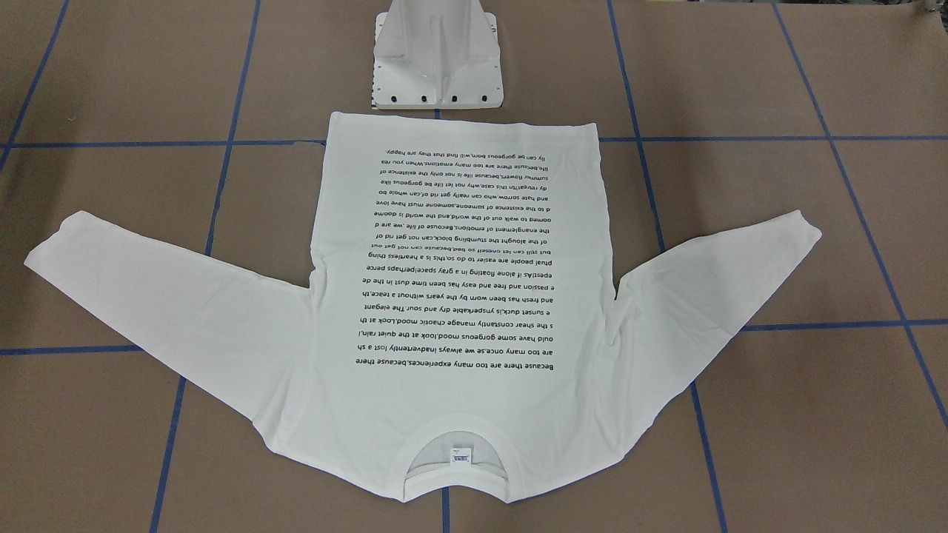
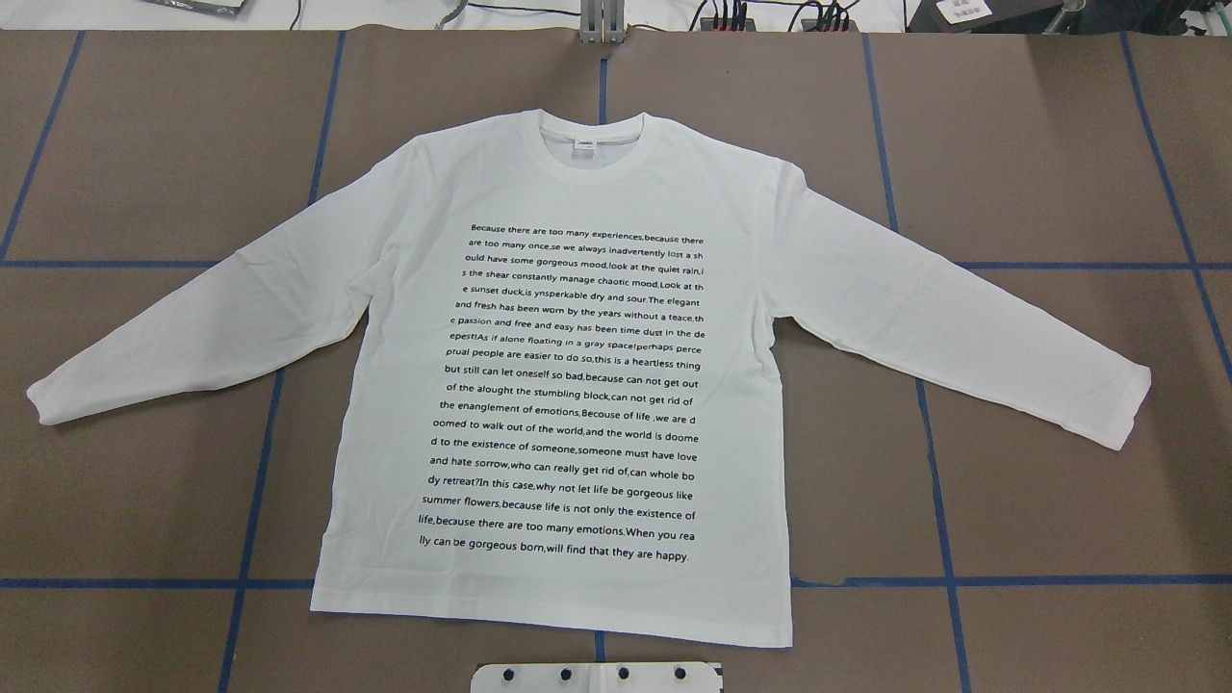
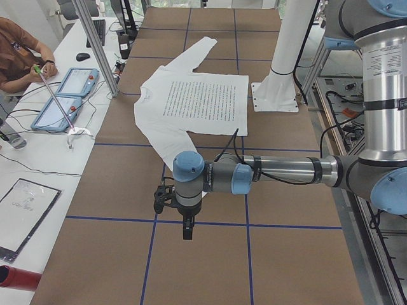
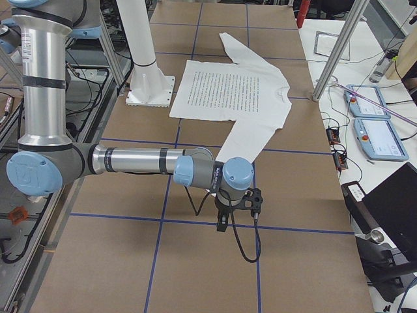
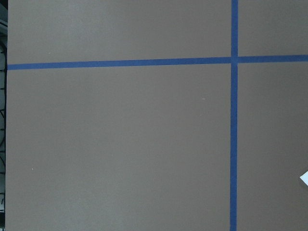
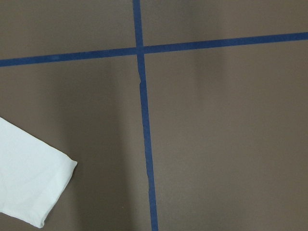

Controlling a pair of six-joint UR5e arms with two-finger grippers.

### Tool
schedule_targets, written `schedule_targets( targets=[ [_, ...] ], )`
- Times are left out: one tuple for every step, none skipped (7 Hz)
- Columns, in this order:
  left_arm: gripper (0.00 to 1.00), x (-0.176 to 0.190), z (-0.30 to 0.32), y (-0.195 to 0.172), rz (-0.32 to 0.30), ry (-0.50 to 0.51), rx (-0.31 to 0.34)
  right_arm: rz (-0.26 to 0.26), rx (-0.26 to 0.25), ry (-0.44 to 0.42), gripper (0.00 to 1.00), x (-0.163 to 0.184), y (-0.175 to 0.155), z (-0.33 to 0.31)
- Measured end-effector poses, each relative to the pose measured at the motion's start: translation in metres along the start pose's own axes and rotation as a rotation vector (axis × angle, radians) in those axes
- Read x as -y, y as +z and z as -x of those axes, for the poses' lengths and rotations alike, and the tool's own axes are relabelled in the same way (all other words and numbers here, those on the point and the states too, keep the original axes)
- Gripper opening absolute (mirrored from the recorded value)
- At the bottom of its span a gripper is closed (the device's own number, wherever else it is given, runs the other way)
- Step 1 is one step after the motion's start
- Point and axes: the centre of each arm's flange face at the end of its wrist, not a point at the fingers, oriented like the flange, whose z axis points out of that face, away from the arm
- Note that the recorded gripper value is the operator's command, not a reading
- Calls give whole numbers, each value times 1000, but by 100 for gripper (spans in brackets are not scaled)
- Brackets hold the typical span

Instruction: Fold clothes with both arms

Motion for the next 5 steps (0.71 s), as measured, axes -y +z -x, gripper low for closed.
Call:
schedule_targets(
  targets=[
    [100,6,-6,-6,-20,14,-12,-9,-1,-7,100,4,-4,5],
    [100,15,-16,-14,-39,30,-57,-18,4,-15,100,11,-9,11],
    [100,25,-25,-19,-58,49,-114,-30,20,-30,100,19,-13,19],
    [100,28,-30,-20,-81,73,-158,-52,44,-55,100,24,-12,21],
    [100,28,-33,-20,-105,99,-187,-80,60,-83,100,28,-2,18]
  ],
)
